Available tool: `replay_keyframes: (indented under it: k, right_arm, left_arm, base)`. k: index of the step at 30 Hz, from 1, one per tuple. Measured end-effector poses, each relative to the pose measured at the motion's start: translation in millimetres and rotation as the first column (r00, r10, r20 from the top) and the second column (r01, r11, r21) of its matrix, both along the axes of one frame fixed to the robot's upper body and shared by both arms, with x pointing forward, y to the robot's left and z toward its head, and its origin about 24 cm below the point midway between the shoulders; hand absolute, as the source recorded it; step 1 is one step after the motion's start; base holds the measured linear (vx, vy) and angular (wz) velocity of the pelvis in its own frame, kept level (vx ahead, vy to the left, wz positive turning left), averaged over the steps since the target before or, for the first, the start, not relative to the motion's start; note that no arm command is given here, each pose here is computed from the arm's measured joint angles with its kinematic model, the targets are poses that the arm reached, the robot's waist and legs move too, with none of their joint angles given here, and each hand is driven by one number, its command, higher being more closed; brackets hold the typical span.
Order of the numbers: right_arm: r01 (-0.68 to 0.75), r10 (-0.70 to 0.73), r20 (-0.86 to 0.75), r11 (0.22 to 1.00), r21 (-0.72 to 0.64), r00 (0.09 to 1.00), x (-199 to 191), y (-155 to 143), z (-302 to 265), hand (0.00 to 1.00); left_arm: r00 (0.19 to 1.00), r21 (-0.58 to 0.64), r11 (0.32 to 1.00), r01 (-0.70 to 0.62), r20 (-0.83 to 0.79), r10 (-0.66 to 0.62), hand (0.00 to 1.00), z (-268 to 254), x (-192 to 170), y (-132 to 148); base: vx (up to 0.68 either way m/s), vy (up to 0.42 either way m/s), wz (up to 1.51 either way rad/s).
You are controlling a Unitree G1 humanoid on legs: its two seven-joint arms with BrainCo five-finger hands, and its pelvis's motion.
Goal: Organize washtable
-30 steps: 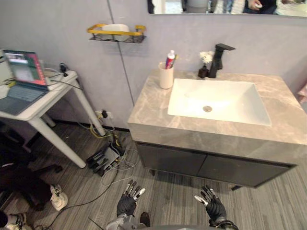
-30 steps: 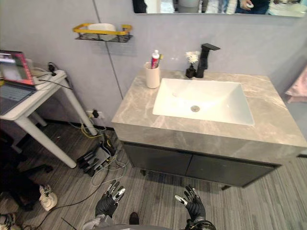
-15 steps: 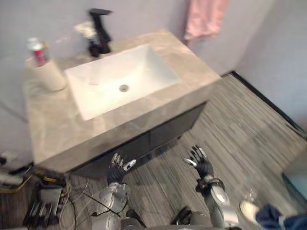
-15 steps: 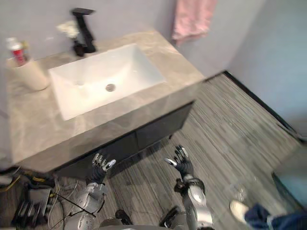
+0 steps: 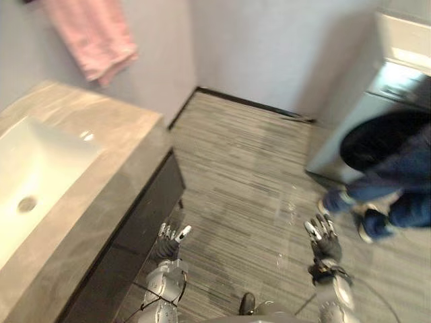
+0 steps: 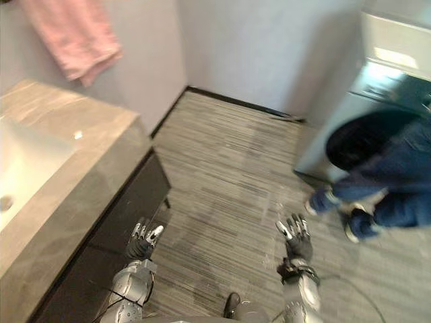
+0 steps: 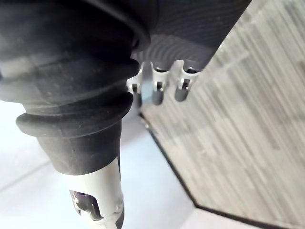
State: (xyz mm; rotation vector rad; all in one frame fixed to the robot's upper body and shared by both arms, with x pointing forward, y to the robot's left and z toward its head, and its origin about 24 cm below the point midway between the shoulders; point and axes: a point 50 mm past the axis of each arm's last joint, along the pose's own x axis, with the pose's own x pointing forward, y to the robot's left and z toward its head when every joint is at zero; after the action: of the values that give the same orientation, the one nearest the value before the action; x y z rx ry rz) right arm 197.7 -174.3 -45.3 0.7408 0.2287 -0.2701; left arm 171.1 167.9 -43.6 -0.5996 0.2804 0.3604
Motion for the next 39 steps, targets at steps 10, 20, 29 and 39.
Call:
replay_keyframes:
  k: [10,20,29,39]
  right_arm:
    - [-0.184,0.185,0.043,0.982,-0.04,0.982,-16.4,32.5,9.5,0.0]
    - [-0.262,0.279,0.084,0.95,-0.17,0.957,-25.2,48.5,26.6,0.0]
    - [-0.254,0.255,-0.027,0.942,-0.22,0.967,-17.2,33.8,2.1,0.0]
    - [-0.325,0.29,-0.18,0.922,-0.212,0.94,-44.2,23.8,-23.9,0.0]
  left_arm:
    - [0.996,0.01,1.0,-0.022,0.086,0.021,0.0,18.5,-12.1,-2.6]
    - [0.986,0.077,0.99,0.119,0.109,-0.127,0.0,22.0,-0.8,-22.4]
    - [0.998,0.109,0.993,0.054,0.025,-0.057,0.0,9.2,-1.3,-2.4]
    - [0.993,0.059,0.993,0.103,-0.062,-0.099,0.0,-11.0,-3.7,-17.9]
  base:
    - [0.05,0.306,-1.17]
    - [-0.01,0.226,-1.47]
    - [0.0,0.07,-1.7]
    - [0.07,-0.112,-0.73]
